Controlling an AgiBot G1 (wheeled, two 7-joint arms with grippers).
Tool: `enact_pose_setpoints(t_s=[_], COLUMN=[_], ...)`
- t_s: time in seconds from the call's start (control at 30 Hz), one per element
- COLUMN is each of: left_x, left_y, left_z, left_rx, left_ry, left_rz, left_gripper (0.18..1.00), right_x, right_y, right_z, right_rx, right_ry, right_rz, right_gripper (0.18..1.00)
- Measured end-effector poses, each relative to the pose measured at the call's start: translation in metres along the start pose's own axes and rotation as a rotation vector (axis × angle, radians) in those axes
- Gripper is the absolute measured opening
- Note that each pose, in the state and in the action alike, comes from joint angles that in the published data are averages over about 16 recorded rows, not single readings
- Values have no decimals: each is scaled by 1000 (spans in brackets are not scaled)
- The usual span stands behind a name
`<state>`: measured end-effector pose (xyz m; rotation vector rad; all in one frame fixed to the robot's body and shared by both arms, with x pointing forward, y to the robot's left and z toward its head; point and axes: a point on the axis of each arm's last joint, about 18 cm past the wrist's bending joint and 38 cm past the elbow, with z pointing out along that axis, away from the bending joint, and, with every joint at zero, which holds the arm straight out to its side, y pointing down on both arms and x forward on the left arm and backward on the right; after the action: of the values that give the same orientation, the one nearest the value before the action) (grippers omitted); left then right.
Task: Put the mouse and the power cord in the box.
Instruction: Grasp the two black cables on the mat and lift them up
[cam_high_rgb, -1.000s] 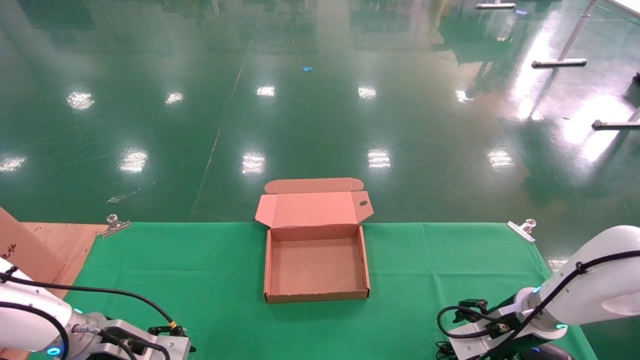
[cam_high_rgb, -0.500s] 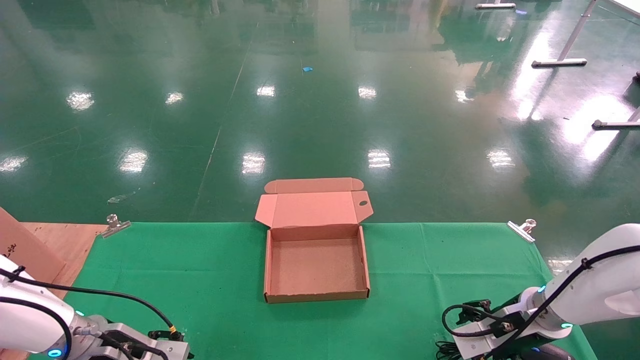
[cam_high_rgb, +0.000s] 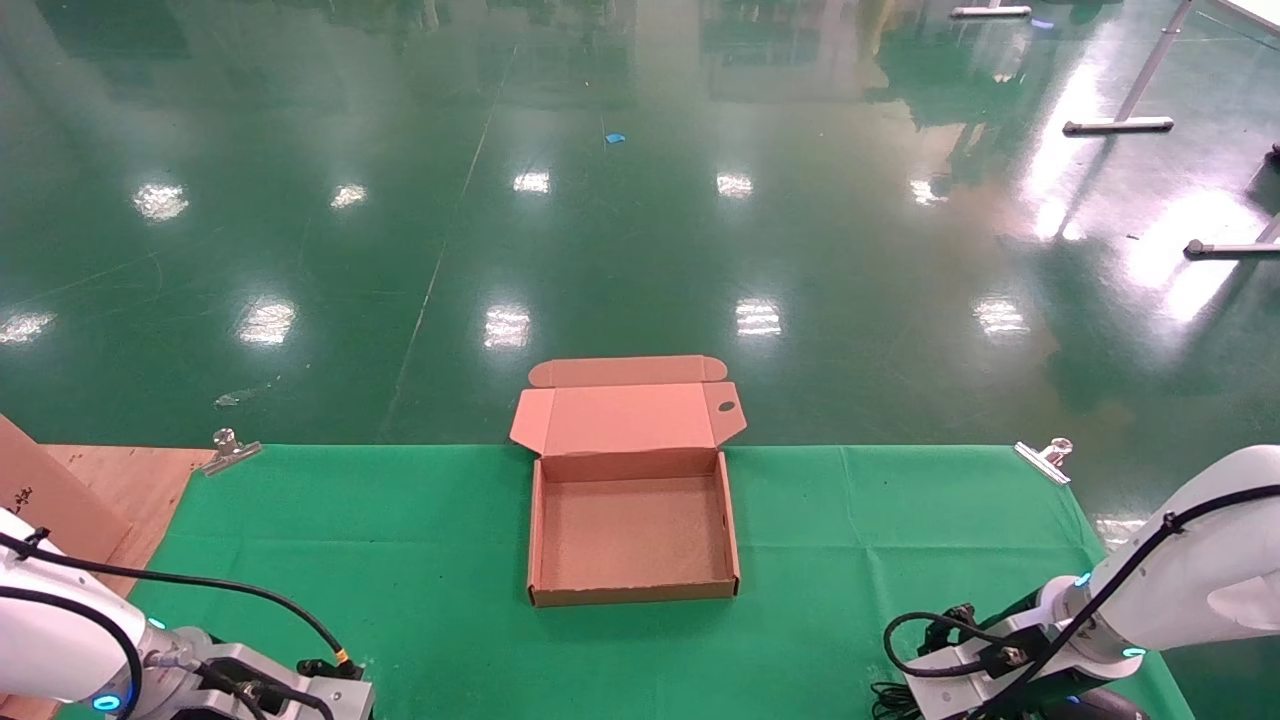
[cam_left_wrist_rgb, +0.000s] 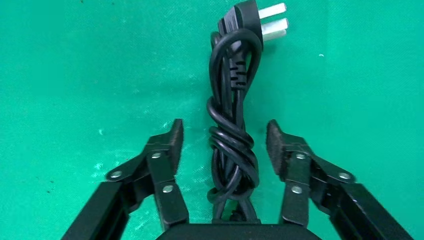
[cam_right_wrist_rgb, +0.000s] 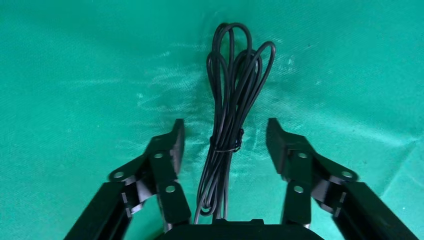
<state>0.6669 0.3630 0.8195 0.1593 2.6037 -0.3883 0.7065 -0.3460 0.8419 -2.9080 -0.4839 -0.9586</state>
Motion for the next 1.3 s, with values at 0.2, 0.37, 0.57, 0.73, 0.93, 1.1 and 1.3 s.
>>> enact_pose_setpoints(t_s=[0.2, 0.37, 0.57, 0.73, 0.93, 1.1, 1.3], left_x=[2, 3, 4, 2, -7, -19, -39], left_y=[3, 5, 7, 8, 5, 0, -13], left_z=[0, 1, -1, -7, -22, -43, -79], left_rx=[-6, -7, -3, 8, 21, 30, 33], left_ry=[5, 8, 8, -1, -22, -49, -94], left_rz=[-4, -9, -16, -24, -19, -4, 32], left_gripper=[602, 479, 378, 334, 322, 322, 321], right_x=[0, -1, 0, 3, 13, 26, 44], right_y=[-1, -2, -2, -1, 0, 1, -1], right_z=[1, 1, -1, -6, -23, -46, -82], right_rx=[11, 17, 24, 35, 57, 83, 116], right_ry=[-3, -4, -2, 6, 32, 69, 125], right_rz=[1, 2, 2, 1, -2, -10, -23], right_gripper=[575, 462, 347, 285, 248, 239, 239])
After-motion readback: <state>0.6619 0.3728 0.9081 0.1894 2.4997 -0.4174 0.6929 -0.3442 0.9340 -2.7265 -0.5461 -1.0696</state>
